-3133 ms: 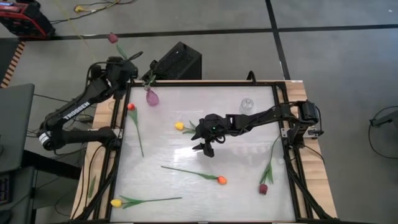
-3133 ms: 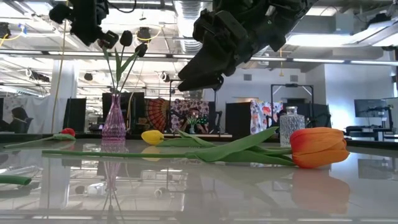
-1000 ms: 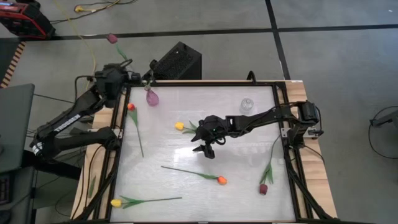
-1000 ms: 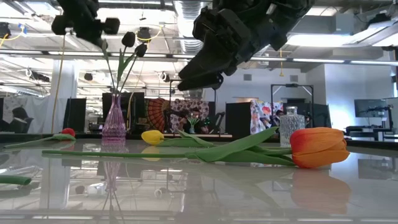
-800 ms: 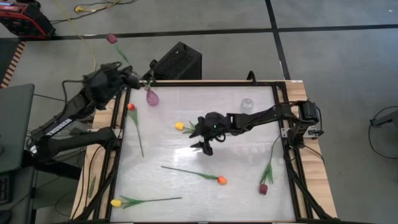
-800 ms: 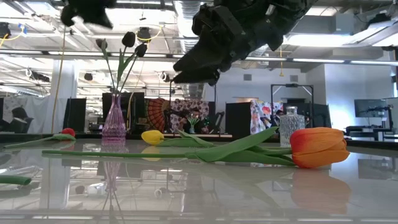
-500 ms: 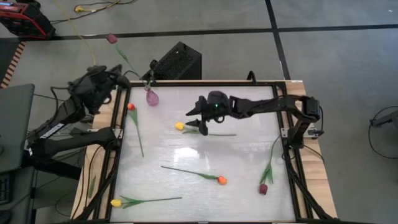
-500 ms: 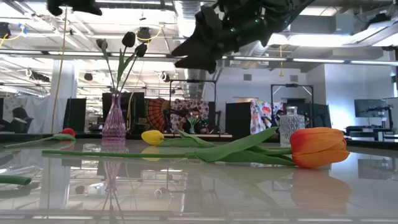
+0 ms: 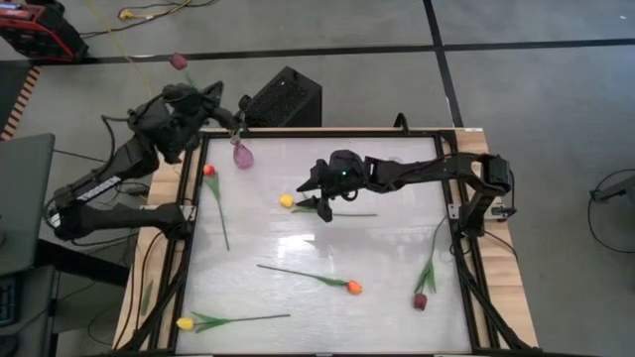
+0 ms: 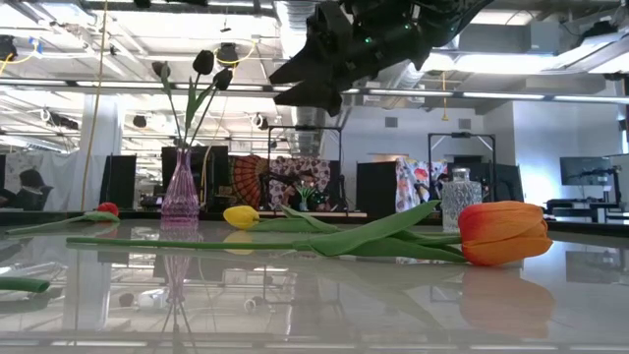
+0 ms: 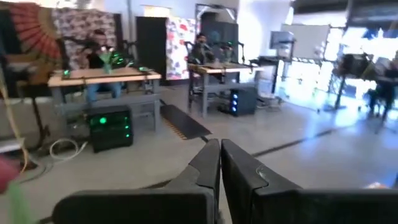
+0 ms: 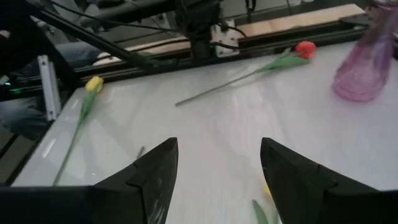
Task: Sort flowers into vase by color
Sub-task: Put the top red tulip into the violet vase
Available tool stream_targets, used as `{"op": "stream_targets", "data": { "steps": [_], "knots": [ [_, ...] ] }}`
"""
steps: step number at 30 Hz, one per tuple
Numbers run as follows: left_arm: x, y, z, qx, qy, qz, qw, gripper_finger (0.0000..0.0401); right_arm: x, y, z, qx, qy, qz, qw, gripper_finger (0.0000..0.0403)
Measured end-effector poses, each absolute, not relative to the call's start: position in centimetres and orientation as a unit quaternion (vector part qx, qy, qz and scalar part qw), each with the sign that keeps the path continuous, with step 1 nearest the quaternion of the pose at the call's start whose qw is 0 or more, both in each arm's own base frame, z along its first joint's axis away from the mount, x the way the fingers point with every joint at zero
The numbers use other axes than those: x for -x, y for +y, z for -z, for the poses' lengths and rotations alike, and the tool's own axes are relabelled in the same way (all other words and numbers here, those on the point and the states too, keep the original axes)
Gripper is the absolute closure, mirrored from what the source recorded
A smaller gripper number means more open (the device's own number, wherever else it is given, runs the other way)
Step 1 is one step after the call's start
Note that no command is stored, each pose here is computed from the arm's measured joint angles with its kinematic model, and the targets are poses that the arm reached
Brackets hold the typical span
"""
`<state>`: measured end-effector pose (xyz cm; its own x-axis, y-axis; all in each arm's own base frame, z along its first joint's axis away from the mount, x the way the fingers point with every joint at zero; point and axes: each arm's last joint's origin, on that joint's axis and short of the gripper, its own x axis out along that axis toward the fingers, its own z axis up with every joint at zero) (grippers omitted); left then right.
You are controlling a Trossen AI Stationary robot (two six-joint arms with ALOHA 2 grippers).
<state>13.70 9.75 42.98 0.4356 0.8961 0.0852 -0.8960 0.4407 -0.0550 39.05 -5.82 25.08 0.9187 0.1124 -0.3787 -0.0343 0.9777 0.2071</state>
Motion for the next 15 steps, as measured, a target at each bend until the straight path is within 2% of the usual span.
{"op": "stream_targets", "data": {
  "steps": [6,11,15],
  "knots": [
    [-14.0,11.7,-46.6,-0.017,-0.046,-0.652,0.756,0.0376,-39.1,-5.2,-25.0,-0.098,0.204,-0.045,0.973,0.0148],
    [-14.9,14.3,-48.6,-0.018,0.008,-0.651,0.759,0.0339,-39.1,-4.9,-24.9,-0.099,0.209,-0.048,0.972,0.0148],
    [-15.1,17.2,-50.2,-0.013,0.046,-0.676,0.735,0.0303,-39.1,-4.1,-24.8,-0.102,0.215,-0.056,0.97,0.0148]
  ]
}}
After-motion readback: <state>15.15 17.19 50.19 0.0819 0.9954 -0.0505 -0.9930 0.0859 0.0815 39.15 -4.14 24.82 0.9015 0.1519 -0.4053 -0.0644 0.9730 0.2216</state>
